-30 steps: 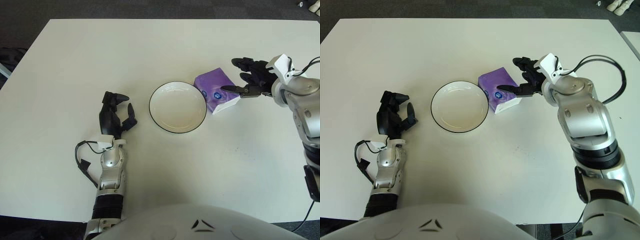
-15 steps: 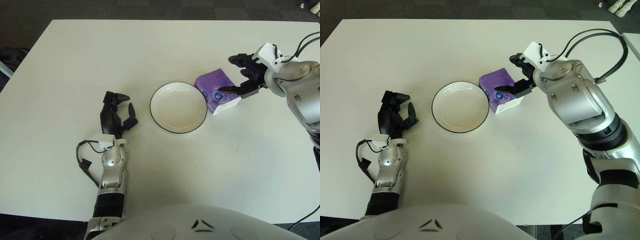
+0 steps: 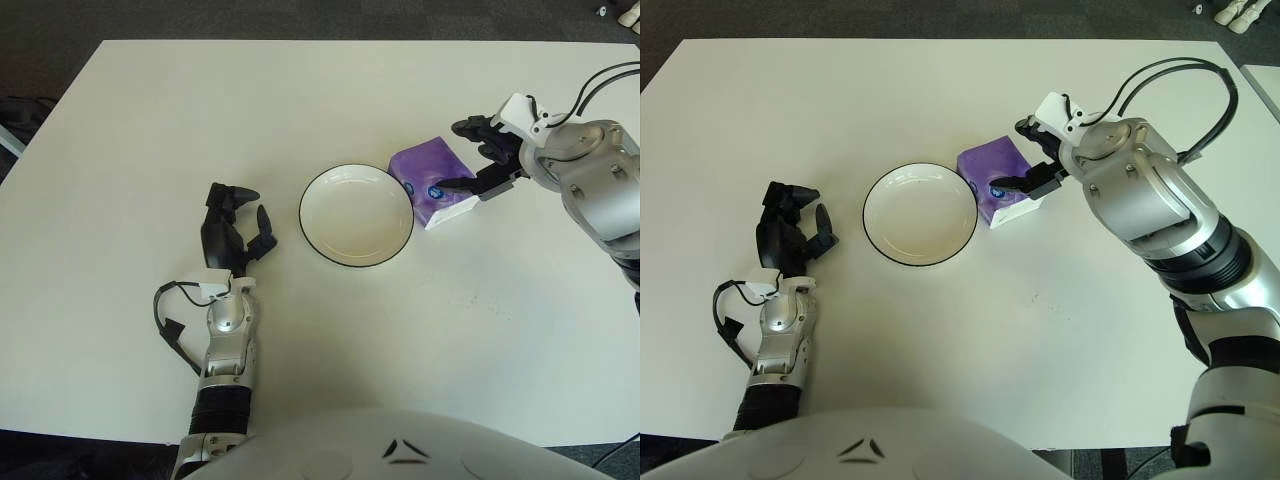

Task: Put the tissue paper into the plate.

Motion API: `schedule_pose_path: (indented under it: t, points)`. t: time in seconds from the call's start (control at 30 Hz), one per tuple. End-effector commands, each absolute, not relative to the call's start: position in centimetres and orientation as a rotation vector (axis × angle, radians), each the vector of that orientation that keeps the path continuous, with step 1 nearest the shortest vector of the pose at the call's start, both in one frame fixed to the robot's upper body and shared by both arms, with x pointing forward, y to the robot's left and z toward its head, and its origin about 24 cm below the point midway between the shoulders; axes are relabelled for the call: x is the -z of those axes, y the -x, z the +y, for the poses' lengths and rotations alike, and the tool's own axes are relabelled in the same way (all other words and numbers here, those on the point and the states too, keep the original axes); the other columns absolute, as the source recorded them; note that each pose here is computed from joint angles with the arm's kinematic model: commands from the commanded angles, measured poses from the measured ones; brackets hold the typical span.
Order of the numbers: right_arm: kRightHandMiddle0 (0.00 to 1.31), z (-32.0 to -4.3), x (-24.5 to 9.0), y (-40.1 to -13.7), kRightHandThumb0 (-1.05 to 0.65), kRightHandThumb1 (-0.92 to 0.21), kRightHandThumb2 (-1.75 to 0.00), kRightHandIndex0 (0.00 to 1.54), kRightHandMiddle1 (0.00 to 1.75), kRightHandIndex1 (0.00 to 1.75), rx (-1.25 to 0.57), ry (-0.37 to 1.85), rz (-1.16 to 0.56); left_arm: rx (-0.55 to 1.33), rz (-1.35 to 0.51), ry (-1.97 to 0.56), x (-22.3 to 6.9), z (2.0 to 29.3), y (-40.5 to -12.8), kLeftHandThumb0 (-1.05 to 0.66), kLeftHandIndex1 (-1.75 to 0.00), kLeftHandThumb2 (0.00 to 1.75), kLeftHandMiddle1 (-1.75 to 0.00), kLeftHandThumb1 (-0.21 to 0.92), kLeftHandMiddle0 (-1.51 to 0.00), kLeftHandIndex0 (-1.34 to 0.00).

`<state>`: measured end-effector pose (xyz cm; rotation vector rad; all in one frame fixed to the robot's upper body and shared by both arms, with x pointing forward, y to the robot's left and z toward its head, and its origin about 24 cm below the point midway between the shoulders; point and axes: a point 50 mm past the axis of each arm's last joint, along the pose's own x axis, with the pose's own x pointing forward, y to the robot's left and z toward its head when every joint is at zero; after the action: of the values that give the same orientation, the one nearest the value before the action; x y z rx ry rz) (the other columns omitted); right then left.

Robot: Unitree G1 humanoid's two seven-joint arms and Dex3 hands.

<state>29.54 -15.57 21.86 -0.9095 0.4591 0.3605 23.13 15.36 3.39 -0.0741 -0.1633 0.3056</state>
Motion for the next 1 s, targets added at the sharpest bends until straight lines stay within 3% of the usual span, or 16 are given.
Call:
schedule_pose_path:
  t: [0.0, 0.97]
  points:
    - [0.00, -14.7, -21.7, -29.9, -0.81, -0.53, -0.56, 0.00, 0.00, 0.00, -0.350, 0.927, 0.446, -0.311, 0.012, 0.073, -0.1, 14.4, -21.7, -0.43, -1.75, 1.15, -1.47, 0.46, -0.64, -0.50]
    - [0.00, -12.2, -17.9, -31.8, -0.79, -0.49, -0.57, 0.00, 0.00, 0.00, -0.233, 0.867, 0.456, -0.350, 0.025, 0.097, 0.2, 14.1, -21.1, -0.43, -1.75, 1.13, -1.45, 0.47, -0.63, -0.49]
